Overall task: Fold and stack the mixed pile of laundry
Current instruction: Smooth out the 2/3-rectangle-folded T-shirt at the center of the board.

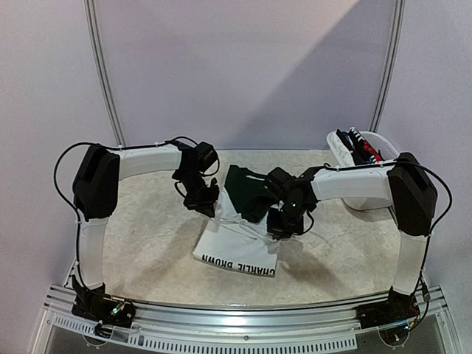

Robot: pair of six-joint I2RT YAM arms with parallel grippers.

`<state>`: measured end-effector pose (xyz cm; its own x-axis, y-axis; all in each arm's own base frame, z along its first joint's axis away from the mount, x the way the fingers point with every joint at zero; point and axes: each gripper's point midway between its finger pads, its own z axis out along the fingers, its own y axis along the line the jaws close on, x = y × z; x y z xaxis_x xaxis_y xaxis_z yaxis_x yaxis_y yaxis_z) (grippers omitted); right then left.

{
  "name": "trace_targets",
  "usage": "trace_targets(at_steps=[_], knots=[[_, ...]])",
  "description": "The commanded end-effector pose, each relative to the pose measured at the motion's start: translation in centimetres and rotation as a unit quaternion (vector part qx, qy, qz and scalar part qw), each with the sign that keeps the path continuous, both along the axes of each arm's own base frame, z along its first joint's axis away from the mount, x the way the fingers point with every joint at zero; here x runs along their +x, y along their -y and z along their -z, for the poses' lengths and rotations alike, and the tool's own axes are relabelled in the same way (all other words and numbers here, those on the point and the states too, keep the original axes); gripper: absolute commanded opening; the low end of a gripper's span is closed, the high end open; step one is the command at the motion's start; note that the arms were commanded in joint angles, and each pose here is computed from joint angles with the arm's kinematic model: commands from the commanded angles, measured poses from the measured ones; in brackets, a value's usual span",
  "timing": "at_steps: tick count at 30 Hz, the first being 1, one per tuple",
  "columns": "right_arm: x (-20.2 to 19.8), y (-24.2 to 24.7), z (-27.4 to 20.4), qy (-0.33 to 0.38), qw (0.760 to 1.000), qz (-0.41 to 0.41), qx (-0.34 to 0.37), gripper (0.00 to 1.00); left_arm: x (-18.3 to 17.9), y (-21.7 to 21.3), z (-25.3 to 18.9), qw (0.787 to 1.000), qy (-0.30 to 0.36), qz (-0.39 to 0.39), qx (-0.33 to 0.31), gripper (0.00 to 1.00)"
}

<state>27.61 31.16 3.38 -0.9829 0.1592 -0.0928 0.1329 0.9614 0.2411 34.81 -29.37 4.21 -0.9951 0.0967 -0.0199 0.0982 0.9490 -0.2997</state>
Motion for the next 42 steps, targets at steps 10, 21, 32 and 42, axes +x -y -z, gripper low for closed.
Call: trace_targets(at_steps=[10, 21, 32, 42], knots=[[4.5, 2.4, -3.7, 0.025, 1.000, 0.009, 0.001, 0.42, 4.4, -1.2, -5.5, 0.996, 0.080, -0.035, 0.014, 0.34], [8.5, 3.8, -11.0, 0.109, 0.993, -0.051, 0.002, 0.76, 1.7, -6.2, -13.0, 0.986, 0.157, -0.019, 0.053, 0.79], [5.0, -1.2, -13.8, 0.180, 0.970, -0.117, 0.114, 0.75, -6.8, -7.2, -11.7, 0.984, 0.164, 0.071, -0.021, 0.83], [1.5, -10.3, -11.0, 0.138, 0.951, -0.199, 0.191, 0.47, -11.9, -4.7, -8.5, 0.977, 0.132, 0.157, -0.065, 0.65]])
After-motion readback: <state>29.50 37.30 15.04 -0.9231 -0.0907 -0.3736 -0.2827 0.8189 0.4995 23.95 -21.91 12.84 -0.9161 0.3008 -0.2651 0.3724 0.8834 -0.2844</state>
